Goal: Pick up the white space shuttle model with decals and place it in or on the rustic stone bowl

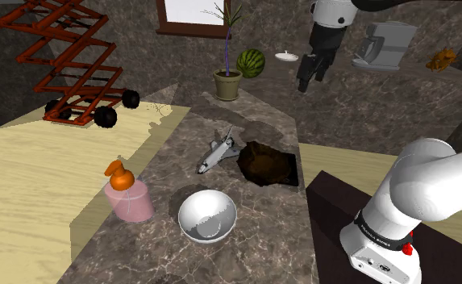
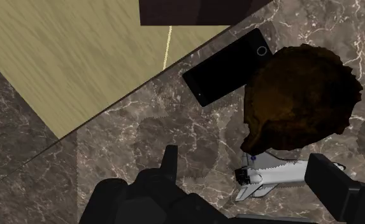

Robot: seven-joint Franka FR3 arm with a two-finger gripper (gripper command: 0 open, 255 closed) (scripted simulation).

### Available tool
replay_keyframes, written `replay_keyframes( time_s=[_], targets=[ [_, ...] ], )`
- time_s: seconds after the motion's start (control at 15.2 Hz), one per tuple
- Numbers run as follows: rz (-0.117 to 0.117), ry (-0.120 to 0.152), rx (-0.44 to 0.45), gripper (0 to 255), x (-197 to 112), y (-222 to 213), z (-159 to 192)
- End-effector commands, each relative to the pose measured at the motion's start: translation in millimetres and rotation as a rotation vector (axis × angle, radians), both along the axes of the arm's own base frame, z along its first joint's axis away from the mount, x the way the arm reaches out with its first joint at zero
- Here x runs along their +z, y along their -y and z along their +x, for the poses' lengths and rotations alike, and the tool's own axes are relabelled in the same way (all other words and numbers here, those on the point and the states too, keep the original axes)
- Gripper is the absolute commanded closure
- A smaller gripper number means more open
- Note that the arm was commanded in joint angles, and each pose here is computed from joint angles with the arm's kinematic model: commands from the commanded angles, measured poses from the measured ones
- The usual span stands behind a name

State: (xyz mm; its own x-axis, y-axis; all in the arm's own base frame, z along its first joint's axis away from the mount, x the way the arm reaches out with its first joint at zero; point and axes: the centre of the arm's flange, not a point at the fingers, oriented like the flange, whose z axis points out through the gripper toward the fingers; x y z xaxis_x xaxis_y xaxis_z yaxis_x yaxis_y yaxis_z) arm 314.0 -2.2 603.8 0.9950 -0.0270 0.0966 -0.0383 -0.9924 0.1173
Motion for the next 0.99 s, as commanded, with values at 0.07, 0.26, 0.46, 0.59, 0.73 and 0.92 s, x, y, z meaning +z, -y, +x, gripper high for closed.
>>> replay_keyframes(
  time_s=[0.07, 0.26, 0.46, 0.59, 0.73, 0.92],
  targets=[
    [0.009, 0.001, -0.043, 0, -10, -7, 5],
    [0.038, 0.004, -0.173, 0, -38, -27, 21],
    [0.066, 0.007, -0.303, 0, -66, -46, 39],
    [0.085, 0.009, -0.389, 0, -84, -58, 53],
    [0.103, 0.012, -0.476, 0, -102, -69, 68],
    [0.131, 0.015, -0.606, 0, -129, -83, 92]
  ],
)
